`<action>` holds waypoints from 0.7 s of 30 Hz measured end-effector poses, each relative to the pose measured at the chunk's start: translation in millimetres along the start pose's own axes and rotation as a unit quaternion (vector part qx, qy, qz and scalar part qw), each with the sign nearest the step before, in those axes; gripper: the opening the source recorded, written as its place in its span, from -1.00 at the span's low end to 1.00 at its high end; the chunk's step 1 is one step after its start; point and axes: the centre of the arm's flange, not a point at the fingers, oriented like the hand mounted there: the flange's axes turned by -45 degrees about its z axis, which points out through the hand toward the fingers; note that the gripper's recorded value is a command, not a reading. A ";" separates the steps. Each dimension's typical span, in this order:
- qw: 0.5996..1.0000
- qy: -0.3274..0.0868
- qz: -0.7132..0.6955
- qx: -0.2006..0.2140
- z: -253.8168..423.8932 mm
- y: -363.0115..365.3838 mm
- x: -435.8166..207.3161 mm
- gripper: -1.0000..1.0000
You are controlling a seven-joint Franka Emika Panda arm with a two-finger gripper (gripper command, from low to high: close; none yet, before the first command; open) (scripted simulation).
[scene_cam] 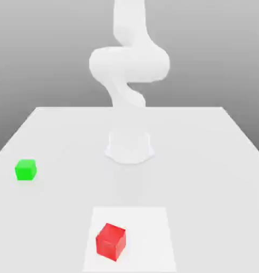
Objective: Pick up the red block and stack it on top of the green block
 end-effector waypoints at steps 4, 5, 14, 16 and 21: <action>0.997 -0.063 0.031 -0.018 88.4 5.5 -15.1 0.00; 0.996 -0.079 0.038 -0.022 109.0 7.4 -21.1 0.00; 0.970 -0.213 0.108 -0.055 272.6 28.9 -111.2 0.00; 0.960 -0.242 0.124 -0.061 302.3 33.5 -138.9 0.00; 0.932 -0.313 0.166 -0.074 363.7 43.8 -217.0 0.00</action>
